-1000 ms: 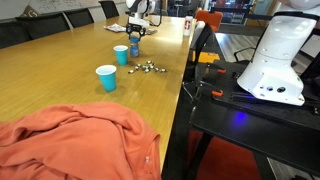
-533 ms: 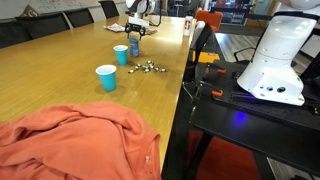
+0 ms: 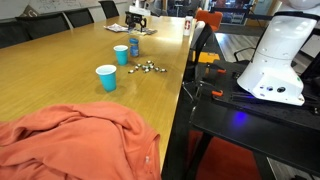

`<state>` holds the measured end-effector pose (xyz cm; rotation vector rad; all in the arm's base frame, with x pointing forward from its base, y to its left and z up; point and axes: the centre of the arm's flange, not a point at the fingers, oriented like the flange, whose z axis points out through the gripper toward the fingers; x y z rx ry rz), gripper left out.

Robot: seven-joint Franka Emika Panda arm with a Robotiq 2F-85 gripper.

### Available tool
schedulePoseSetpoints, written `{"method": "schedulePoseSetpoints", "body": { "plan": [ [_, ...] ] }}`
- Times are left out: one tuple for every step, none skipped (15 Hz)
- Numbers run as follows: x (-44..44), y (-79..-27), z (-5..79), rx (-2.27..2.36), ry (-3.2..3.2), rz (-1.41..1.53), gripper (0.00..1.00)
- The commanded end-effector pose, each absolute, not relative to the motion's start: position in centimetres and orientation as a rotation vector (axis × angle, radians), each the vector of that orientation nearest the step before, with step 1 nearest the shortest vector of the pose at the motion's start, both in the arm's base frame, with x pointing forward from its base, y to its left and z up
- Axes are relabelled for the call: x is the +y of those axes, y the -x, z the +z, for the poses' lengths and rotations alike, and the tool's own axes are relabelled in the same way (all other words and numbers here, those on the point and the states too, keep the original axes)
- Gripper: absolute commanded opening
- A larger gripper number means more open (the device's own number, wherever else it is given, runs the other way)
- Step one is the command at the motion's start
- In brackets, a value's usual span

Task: Put the lid on the peanut butter jar

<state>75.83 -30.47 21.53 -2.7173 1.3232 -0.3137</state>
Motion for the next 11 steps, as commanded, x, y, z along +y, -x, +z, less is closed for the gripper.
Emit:
{"method": "schedulePoseSetpoints", "body": {
  "plan": [
    [-31.0, -71.7, 26.2, 1.224, 2.775, -0.165, 1.00],
    [-31.3, -71.0, 27.2, 1.201, 2.789, -0.154, 1.00],
    [-31.5, -70.2, 28.1, 1.184, 2.800, -0.156, 1.00],
    [-31.8, -69.4, 28.9, 1.166, 2.808, -0.177, 1.00],
    [-32.0, -68.7, 29.6, 1.153, 2.816, -0.198, 1.00],
    [-32.1, -68.2, 30.1, 1.138, 2.823, -0.210, 1.00],
    [-32.1, -67.7, 30.5, 1.123, 2.831, -0.217, 1.00],
    [-32.0, -67.4, 30.7, 1.109, 2.838, -0.221, 1.00],
    [-31.8, -67.0, 30.9, 1.097, 2.843, -0.224, 1.00],
    [-31.5, -66.8, 30.9, 1.084, 2.848, -0.226, 1.00],
    [-31.2, -66.4, 31.0, 1.081, 2.852, -0.229, 1.00]
  ]
}}
